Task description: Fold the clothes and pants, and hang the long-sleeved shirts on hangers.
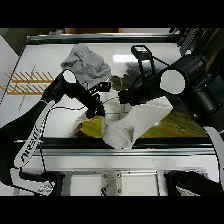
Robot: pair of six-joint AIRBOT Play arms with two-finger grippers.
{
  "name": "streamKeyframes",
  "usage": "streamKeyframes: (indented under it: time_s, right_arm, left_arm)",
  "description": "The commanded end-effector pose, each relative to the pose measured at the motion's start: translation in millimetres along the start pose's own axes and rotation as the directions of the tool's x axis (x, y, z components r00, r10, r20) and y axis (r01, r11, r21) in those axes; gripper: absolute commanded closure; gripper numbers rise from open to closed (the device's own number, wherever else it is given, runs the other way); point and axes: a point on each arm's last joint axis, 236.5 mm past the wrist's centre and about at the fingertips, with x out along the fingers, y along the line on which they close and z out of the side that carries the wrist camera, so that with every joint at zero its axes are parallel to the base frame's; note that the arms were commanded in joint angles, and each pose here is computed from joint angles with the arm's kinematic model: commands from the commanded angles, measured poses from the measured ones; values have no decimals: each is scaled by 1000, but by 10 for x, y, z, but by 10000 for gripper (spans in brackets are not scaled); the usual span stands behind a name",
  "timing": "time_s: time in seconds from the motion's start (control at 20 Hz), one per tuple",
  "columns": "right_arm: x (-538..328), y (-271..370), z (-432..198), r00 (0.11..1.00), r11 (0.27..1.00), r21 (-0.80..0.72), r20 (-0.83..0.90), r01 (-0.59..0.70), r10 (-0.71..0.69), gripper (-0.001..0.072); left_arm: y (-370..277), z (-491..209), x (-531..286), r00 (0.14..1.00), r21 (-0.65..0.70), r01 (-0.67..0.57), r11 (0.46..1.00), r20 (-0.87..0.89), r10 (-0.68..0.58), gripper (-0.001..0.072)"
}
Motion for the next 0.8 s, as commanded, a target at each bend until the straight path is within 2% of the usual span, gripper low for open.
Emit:
streamKeyframes:
  time_s: [0.0, 0.3, 0.55, 0.75]
  right_arm:
    - [61, 145, 93, 998, 999, 5, 30, -52, 52, 696]
    - [62, 175, 104, 998, 998, 0, 37, -58, 58, 696]
    - [240, 433, 54, 994, 994, -20, 9, -109, 109, 697]
    - [444, 663, -46, 990, 989, -49, -32, -139, 137, 696]
  left_arm:
    - [-33, 12, 8, 1000, 23, 15, 1000, 4, -16, 695]
    - [-152, -226, -2, 1000, -27, 24, 999, 12, -24, 696]
    - [-174, -481, -86, 994, -30, -108, 994, 32, 109, 695]
    - [-204, -611, -149, 992, -57, -121, 991, 36, 123, 695]
